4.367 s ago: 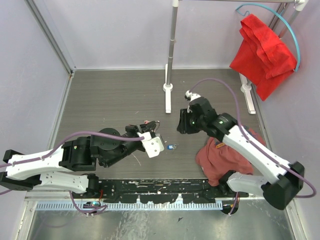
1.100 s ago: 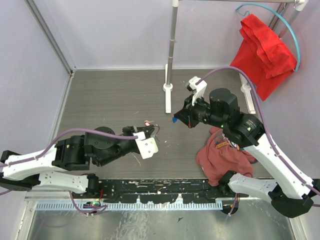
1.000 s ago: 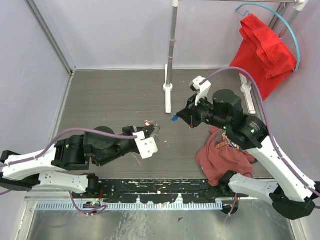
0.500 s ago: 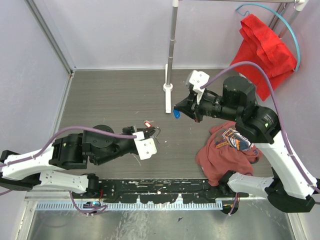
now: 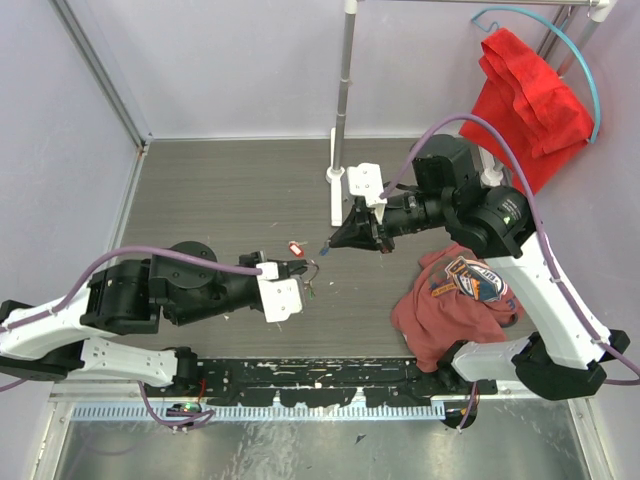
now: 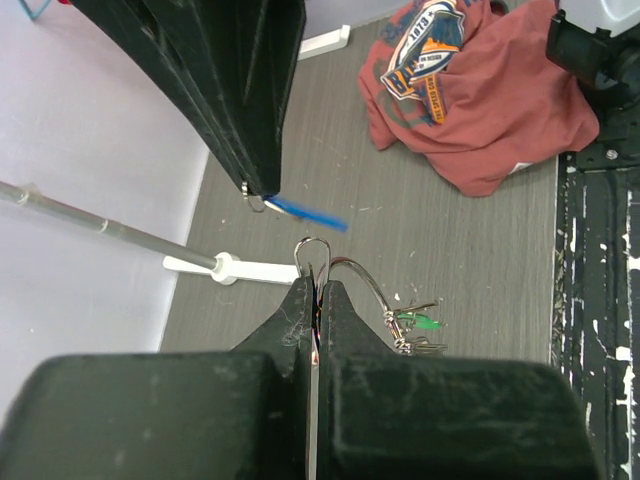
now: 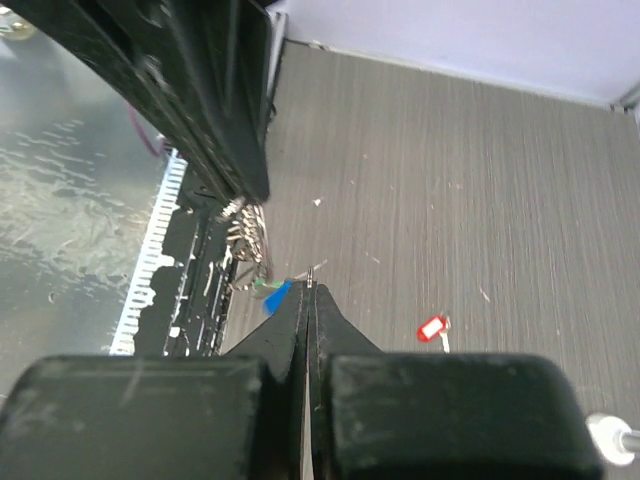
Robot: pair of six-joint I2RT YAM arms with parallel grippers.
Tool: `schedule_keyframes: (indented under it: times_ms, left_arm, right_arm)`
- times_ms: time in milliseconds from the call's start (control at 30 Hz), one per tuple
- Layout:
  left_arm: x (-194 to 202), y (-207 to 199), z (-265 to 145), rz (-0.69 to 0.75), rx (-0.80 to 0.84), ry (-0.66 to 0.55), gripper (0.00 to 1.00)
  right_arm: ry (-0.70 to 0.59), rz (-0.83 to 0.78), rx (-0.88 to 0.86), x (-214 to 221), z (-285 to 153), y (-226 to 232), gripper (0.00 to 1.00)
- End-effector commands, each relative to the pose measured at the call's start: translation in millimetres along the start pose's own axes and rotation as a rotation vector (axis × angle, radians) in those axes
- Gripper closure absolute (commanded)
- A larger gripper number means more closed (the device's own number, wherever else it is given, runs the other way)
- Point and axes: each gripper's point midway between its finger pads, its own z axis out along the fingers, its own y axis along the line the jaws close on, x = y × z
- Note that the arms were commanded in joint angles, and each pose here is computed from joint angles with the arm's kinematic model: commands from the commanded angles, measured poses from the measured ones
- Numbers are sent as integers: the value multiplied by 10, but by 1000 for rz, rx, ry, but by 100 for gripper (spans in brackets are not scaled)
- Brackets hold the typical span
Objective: Put the keys on the keyring
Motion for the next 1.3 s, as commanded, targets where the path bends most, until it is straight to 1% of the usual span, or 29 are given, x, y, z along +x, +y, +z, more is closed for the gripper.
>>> schedule_keyframes:
  times_ms: [0, 233, 600, 1267]
  left_arm:
    - [-154, 20, -73, -11, 29, -48, 100]
    - [-209, -7, -82, -13, 56, -59, 100]
    - [-307, -76, -60, -9, 112, -77, 100]
    - [-461, -185, -54, -44, 184, -129, 100]
  right_arm:
    - [-146, -119, -126, -417, -117, 280, 99]
    - [-181, -119, -197, -460, -92, 370, 99]
    - [-184, -115, -227, -430, -50, 378, 99]
    - [-183, -118, -295, -368, -25, 512, 99]
